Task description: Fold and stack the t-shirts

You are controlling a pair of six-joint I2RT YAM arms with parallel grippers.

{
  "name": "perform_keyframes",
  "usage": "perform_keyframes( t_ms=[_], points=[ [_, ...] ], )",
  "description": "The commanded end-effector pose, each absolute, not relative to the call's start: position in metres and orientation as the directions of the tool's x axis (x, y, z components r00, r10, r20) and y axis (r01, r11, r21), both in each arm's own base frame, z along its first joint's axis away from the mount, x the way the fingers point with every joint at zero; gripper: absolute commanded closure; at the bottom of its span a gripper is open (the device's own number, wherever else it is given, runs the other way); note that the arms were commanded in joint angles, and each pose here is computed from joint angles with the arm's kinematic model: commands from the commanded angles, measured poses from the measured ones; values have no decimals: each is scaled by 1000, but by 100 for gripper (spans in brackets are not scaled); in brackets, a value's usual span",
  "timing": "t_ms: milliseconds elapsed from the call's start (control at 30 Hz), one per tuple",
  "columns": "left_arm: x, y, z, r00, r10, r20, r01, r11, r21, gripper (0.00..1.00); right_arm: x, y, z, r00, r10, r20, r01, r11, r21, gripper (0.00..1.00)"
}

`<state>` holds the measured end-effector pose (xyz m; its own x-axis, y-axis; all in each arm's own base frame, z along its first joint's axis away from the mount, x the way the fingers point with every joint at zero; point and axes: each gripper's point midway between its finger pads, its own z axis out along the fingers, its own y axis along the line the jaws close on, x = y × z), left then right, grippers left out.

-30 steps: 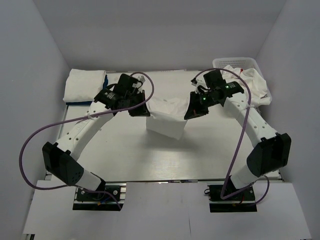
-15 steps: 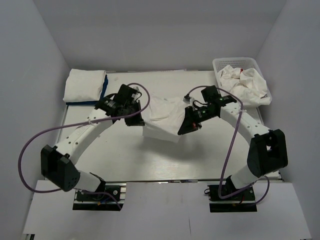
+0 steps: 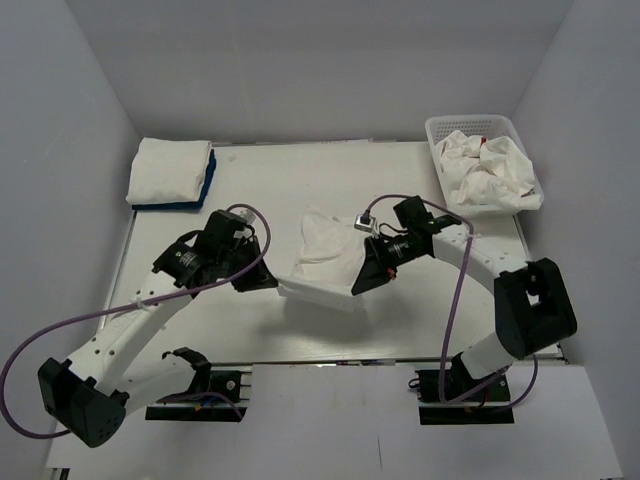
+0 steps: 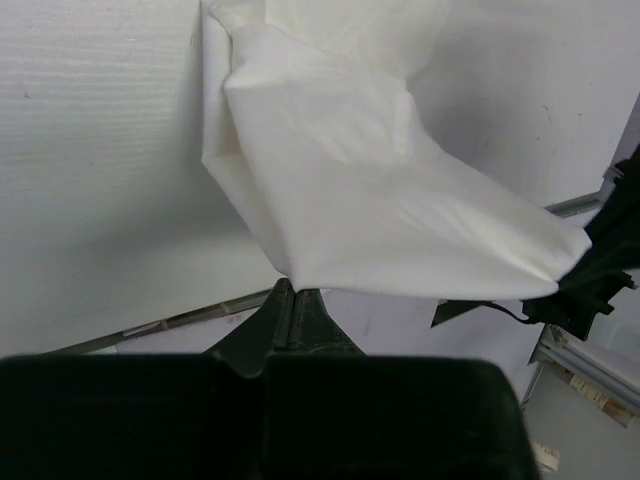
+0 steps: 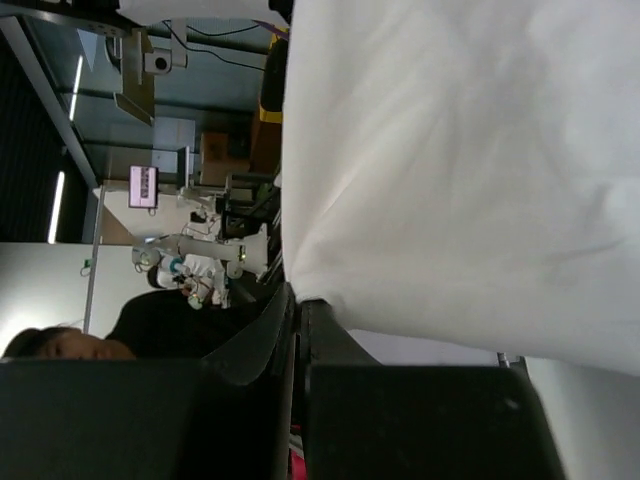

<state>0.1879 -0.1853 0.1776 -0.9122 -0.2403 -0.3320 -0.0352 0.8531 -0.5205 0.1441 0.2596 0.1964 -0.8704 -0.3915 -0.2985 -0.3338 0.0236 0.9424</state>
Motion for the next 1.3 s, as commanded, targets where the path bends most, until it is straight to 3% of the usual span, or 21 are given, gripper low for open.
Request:
perform_keyframes(
  t_ms=[0,33,67,167,367,500,667,967,1267],
  points=[
    [189,-185,186,-890,-283,-356,-42,831,-554,100,152,261,208,-856,-388,-340,-350,-48,935,100],
    [190,-185,183,-890,-283,-356,-42,831,-554,100,154,262,205,-849,-389,-359,-370,-49,928,100],
    [196,-189,187,-885,-287,-368,-34,826,-563,100,159,263,200,-871,-390,-297,-315,-20,949,100],
    [219,-189,199,-854,-300,-425,-24,839,-544,100,178,265,187,-899,-363,-245,-280,47,959,100],
    [278,-193,209,-797,-297,-526,-36,892,-450,100,254,265,175,-904,-209,-373,-423,313,850,100],
    [321,-201,219,-774,-278,-569,-39,918,-396,100,286,258,167,-924,-143,-355,-382,403,832,100],
    [376,-215,210,-762,-213,-611,-20,951,-307,100,317,246,153,-936,-98,-338,-344,460,819,100],
    [462,-264,198,-758,-144,-636,108,934,-340,100,366,222,132,-944,-13,-331,-281,560,779,100],
    [492,-316,206,-713,-82,-696,347,822,-452,100,382,200,126,-948,62,-313,-224,569,791,100]
  ],
)
